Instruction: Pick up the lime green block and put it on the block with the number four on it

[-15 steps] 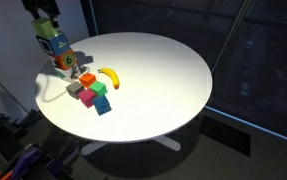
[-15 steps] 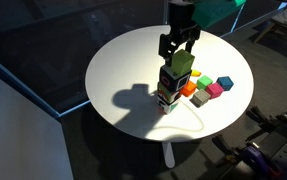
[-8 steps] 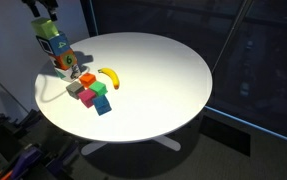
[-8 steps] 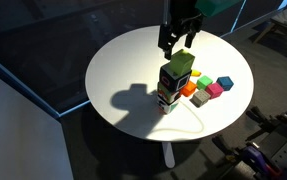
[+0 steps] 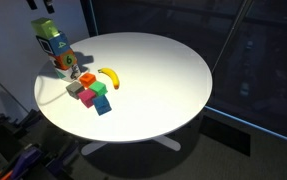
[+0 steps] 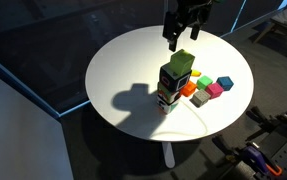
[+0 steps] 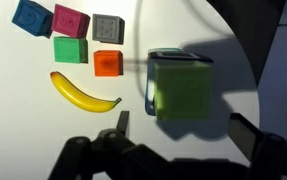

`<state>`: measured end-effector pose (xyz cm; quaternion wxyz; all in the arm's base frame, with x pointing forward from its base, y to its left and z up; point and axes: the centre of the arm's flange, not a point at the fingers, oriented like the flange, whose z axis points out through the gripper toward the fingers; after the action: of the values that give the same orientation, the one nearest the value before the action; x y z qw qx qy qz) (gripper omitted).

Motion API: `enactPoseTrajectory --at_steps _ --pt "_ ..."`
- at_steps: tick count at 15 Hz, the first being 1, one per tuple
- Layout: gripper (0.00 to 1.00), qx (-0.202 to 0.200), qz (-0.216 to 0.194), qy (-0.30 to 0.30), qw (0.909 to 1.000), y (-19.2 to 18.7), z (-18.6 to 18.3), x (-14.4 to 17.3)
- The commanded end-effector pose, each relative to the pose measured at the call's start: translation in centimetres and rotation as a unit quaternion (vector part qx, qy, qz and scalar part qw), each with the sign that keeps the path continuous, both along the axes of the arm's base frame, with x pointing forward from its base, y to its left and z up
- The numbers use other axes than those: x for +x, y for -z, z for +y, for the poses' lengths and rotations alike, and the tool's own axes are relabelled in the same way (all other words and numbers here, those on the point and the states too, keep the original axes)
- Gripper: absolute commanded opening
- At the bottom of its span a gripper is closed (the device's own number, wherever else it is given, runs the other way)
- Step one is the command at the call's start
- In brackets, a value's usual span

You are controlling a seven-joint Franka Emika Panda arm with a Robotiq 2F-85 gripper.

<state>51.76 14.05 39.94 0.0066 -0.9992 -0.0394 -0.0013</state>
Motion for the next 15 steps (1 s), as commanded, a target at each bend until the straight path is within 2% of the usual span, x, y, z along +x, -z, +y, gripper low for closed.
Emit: enactPoseTrajectory --at_steps 1,9,15 --pt "1.0 -0.001 0.004 0.029 0.9996 -2.0 -1.5 -2.0" --pt "1.0 -0.018 0.037 0.048 0.998 -4.4 -4.2 -4.9" --pt "1.0 -0.025 0.053 0.032 0.9978 -5.5 -6.1 -7.5"
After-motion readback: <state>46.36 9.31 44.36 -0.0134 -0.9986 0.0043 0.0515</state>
